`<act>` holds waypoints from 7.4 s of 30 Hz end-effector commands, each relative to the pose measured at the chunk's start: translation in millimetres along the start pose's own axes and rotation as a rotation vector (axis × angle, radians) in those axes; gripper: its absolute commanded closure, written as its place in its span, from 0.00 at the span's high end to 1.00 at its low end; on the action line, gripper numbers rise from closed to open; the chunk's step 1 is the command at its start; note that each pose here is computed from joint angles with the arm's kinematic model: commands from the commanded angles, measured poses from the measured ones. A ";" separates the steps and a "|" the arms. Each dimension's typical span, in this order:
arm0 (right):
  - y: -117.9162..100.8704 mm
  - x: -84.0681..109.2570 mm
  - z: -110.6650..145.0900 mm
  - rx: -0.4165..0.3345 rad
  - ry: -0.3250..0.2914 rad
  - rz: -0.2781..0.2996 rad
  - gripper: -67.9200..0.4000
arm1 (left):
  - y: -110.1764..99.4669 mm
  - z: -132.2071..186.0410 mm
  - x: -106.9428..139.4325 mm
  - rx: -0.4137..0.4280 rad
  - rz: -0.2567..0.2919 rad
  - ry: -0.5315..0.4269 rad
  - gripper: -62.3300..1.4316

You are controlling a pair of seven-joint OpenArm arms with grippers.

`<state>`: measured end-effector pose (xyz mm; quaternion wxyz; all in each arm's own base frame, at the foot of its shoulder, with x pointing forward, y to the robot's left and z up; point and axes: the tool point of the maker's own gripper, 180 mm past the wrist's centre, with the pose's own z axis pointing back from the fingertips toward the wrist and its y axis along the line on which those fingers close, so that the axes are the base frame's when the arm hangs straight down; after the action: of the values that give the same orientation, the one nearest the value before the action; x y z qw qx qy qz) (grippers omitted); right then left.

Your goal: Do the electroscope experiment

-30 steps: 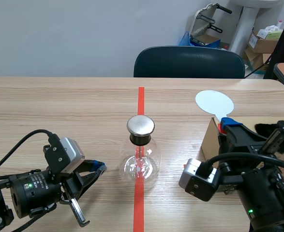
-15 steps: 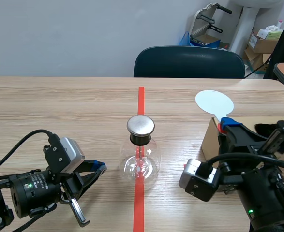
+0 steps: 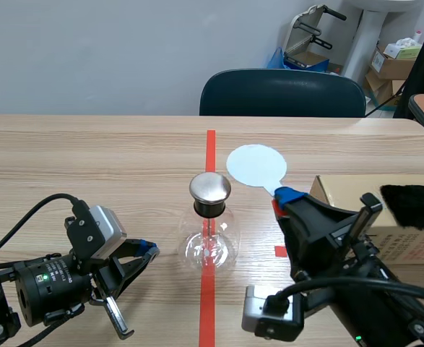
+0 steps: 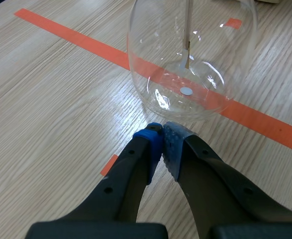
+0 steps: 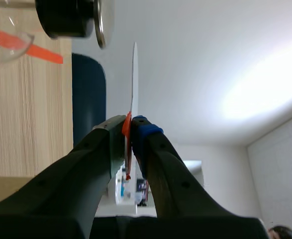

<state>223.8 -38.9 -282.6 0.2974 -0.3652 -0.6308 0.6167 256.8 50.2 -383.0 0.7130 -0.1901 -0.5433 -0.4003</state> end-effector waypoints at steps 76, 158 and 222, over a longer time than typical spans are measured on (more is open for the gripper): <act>-5.8 30.3 -1.4 -0.015 -0.186 0.007 0.02 | -2.5 -2.7 4.4 -0.001 0.005 -0.008 0.06; -4.6 -84.5 15.0 -0.016 0.468 -0.031 0.02 | -5.3 -1.4 2.2 -0.004 0.010 -0.004 0.06; -7.2 27.9 -1.7 -0.021 -0.173 -0.013 0.02 | -10.0 -4.1 4.8 -0.007 0.021 -0.017 0.06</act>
<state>204.4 -14.7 -286.8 0.2520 -0.2999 -0.6553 0.6458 253.9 49.7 -388.4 0.7206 -0.1866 -0.5351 -0.3995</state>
